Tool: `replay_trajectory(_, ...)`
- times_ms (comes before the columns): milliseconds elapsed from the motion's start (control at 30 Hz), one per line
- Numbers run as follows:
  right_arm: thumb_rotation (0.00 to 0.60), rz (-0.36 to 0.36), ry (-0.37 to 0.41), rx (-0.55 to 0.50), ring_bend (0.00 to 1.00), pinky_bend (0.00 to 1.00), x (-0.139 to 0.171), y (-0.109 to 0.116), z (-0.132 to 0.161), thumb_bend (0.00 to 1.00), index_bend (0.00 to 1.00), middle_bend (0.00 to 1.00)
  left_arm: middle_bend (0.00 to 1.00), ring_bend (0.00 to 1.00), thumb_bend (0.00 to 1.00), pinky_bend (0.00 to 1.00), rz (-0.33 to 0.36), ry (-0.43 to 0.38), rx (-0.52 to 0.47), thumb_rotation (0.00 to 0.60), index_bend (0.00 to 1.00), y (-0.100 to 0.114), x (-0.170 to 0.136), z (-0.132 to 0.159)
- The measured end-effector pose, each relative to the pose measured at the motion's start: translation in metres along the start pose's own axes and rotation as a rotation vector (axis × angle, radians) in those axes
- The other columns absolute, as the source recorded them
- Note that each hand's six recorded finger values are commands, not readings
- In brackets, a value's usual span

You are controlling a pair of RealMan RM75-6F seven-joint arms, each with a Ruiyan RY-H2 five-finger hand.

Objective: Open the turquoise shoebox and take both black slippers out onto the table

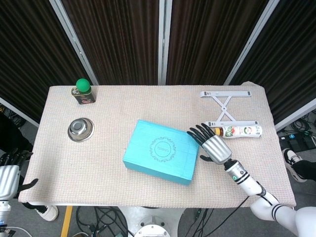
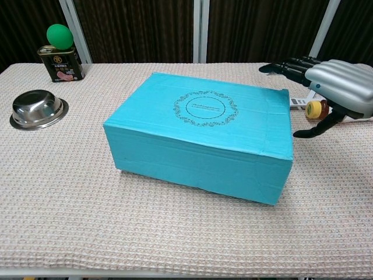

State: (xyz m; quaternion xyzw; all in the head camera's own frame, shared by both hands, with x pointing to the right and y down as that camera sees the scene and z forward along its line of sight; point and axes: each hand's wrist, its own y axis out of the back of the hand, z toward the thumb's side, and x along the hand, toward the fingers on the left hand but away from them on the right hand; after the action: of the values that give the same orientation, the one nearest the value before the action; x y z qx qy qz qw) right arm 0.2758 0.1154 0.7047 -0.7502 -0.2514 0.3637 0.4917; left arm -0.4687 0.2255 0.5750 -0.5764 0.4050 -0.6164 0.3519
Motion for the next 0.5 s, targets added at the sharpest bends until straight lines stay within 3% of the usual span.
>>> replay_trajectory(67,0.600,-0.022,0.016,0.004,0.00,0.00,-0.0015,-0.0018,0.0030,0.05,0.10,0.15,0.21,0.08,0.00,0.15,-0.007,0.001,-0.004,0.600,0.25,-0.0011,0.0001,-0.0003)
replay_trajectory(167,0.600,-0.056,0.046,0.022,0.00,0.00,-0.0025,-0.0030,0.0064,0.24,0.31,0.22,0.21,0.08,0.00,0.15,-0.026,0.003,-0.009,0.600,0.25,-0.0031,0.0006,-0.0003)
replay_trajectory(233,0.600,-0.077,0.063,0.034,0.00,0.00,-0.0026,-0.0030,0.0070,0.34,0.39,0.28,0.21,0.08,0.00,0.15,-0.031,0.003,-0.010,0.600,0.25,-0.0032,0.0008,-0.0002)
replay_trajectory(367,0.600,-0.099,0.070,0.003,0.00,0.00,-0.0031,-0.0041,0.0054,0.48,0.43,0.36,0.21,0.08,0.00,0.15,-0.035,0.005,-0.013,0.600,0.25,-0.0036,0.0010,-0.0010)
replay_trajectory(500,0.600,-0.109,0.046,-0.139,0.00,0.00,-0.0047,-0.0047,0.0036,0.52,0.45,0.38,0.21,0.08,0.00,0.15,-0.045,0.008,-0.013,0.600,0.25,-0.0051,0.0014,-0.0019)
